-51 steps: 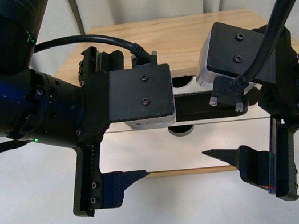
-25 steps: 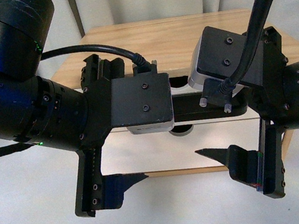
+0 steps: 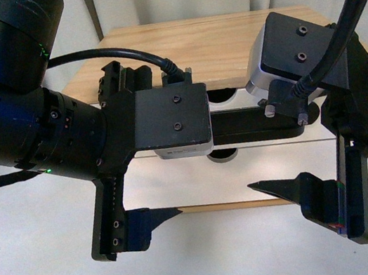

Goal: Pull drawer

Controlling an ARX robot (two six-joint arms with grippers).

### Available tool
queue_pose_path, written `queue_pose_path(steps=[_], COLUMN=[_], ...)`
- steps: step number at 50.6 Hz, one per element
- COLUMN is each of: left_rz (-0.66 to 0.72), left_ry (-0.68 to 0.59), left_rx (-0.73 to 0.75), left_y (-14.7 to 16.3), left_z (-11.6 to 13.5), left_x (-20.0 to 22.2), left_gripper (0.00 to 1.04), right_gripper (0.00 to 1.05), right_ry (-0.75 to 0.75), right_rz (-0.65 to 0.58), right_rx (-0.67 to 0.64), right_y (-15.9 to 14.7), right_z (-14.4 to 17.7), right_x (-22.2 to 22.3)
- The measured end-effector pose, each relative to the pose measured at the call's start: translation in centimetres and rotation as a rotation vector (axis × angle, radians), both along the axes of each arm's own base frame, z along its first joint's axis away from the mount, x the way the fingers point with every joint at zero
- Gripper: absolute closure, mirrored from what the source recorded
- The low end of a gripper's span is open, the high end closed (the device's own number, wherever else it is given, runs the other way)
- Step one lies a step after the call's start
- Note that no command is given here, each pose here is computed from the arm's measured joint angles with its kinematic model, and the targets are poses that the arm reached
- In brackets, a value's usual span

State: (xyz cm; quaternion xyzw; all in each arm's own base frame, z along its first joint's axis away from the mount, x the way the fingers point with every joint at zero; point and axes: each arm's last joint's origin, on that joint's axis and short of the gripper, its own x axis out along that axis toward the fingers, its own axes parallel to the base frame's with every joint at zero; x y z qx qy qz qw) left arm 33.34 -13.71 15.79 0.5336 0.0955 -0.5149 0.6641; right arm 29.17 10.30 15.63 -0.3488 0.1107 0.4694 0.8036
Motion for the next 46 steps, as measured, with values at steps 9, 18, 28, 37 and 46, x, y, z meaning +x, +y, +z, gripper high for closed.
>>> queue_pose_path(steps=[9,18,28,37,46], left_rz=[0.002,0.001,0.002,0.000,-0.001], left_ry=[0.005,0.006,0.006,0.012,0.015], left_rx=[-0.006,-0.004,-0.003,-0.001,0.000], left_y=[0.0,-0.1,-0.1,-0.1,-0.2], left_z=[0.0,-0.1,-0.1,-0.1,-0.1], left_x=[0.0,0.1,0.1,0.1,0.1], left_gripper=[0.06,0.06,0.06,0.06,0.06], right_gripper=[0.09,0.09,0.09,0.09,0.09], right_ry=[0.022,0.037,0.044,0.065,0.075], right_rz=[-0.006,-0.014,-0.013,0.009,0.036], right_rx=[-0.016,-0.031,-0.038,-0.060,-0.076], right_y=[-0.2,-0.2,-0.2,-0.1,0.1], right_z=[-0.6,-1.4,-1.6,-1.6,-1.5], right_x=[0.1,0.3,0.6,0.6,0.6])
